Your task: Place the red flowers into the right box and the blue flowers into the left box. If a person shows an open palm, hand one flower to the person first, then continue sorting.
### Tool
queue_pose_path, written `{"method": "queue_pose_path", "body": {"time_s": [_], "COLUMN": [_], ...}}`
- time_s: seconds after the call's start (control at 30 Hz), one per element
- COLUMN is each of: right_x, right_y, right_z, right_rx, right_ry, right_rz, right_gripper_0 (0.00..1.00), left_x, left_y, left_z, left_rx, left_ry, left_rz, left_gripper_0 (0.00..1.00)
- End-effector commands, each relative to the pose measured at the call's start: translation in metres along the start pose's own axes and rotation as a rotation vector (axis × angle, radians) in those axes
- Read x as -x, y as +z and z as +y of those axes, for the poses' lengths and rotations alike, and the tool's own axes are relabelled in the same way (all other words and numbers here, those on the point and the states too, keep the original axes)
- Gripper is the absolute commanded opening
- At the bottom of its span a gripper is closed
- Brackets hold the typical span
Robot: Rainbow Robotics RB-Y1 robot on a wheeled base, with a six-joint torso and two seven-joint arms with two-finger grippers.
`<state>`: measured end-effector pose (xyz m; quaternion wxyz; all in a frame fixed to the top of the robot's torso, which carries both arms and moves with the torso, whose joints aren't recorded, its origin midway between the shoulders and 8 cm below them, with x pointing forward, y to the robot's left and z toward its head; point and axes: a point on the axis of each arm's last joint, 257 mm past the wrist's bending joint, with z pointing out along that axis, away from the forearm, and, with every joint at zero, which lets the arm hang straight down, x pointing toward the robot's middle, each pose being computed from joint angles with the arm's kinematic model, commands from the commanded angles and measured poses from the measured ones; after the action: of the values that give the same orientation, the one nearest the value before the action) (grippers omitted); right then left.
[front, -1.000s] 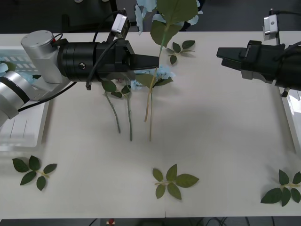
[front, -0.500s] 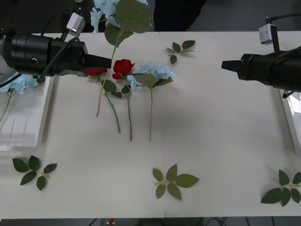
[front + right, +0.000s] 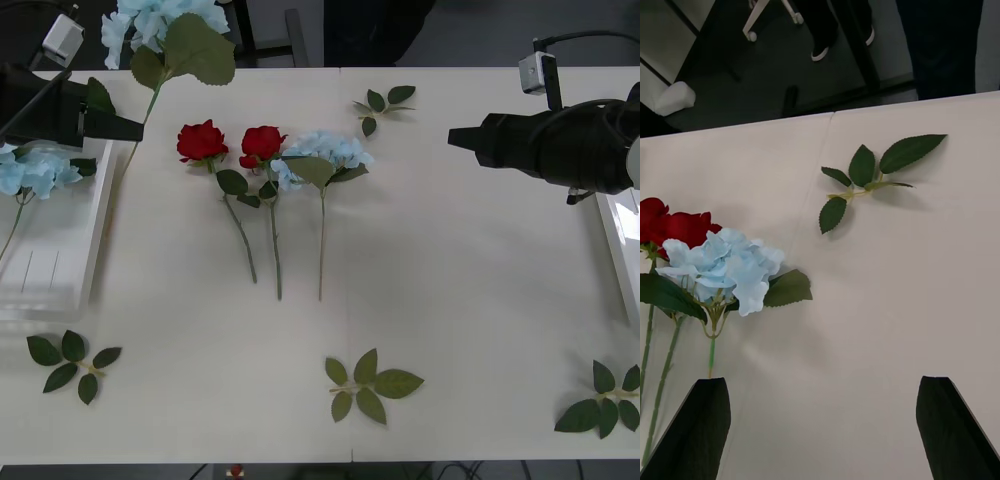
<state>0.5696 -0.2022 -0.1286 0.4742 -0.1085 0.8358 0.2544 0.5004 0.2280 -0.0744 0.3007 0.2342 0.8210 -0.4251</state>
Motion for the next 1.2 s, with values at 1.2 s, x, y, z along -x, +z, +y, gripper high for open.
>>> {"method": "queue_pose_path", "body": {"time_s": [1.2], "right_x": [0.021], "right_y": [-0.005], "right_z": [0.014], "right_rx": [0.021], "right_ry": [-0.01], "right_rz": [-0.036], "right_gripper_0": [0.72], "left_x": [-0.001], "left_y": [-0.034], "left_z": [0.024], "left_rx": [0.049], "left_ry": [0.016], "left_rz": [-0.016], "left_gripper_0": [0.0]}}
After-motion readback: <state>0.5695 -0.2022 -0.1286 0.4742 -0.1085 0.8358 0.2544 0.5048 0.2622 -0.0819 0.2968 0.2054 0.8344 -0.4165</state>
